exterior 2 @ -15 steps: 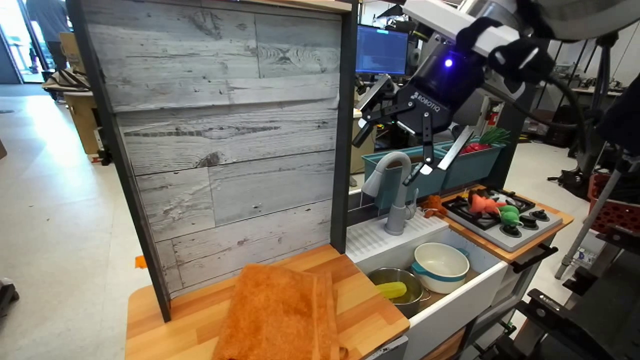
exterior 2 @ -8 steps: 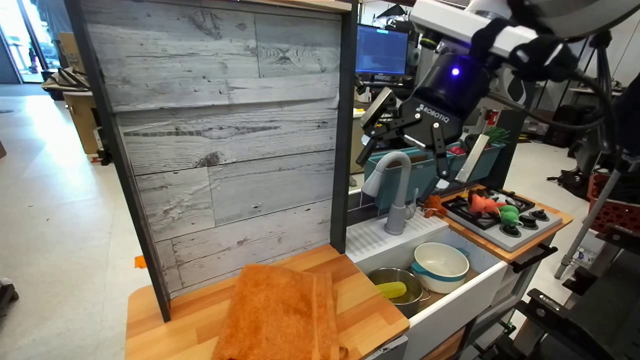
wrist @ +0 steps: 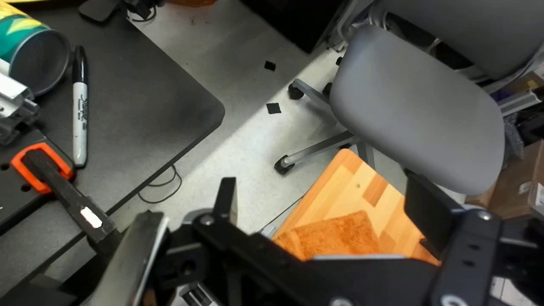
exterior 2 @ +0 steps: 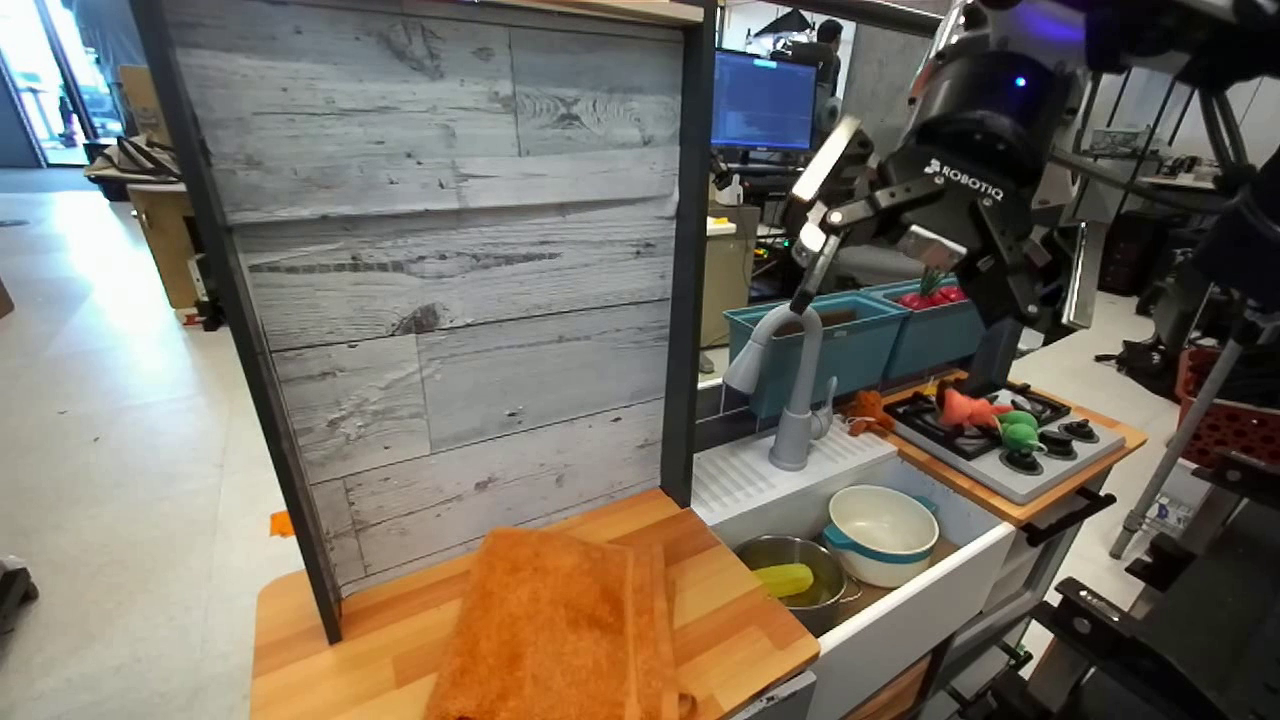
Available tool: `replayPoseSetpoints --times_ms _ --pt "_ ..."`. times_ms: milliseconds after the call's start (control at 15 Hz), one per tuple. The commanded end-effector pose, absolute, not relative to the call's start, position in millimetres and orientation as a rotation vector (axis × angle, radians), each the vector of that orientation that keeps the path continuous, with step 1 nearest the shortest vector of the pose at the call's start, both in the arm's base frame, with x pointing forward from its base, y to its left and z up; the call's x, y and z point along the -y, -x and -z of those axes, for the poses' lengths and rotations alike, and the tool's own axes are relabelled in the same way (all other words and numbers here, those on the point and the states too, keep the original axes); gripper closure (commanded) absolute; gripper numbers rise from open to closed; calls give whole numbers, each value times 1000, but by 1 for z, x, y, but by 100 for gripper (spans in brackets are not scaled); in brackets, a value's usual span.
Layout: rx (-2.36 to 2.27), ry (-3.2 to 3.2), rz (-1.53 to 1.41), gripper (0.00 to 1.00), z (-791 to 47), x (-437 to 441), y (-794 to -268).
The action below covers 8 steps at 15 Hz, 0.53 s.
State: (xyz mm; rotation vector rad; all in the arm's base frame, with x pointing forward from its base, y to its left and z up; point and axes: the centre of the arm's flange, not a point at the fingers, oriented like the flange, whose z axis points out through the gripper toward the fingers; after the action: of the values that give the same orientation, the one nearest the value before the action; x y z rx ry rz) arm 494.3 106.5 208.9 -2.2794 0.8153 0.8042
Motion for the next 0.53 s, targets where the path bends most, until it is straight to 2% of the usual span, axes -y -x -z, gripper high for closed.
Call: replayPoseSetpoints --times_ms 0,467 --pt "-803 2283 -800 0 -211 -107 -495" --pt "-652 2650 -647 0 -243 -147 -504"
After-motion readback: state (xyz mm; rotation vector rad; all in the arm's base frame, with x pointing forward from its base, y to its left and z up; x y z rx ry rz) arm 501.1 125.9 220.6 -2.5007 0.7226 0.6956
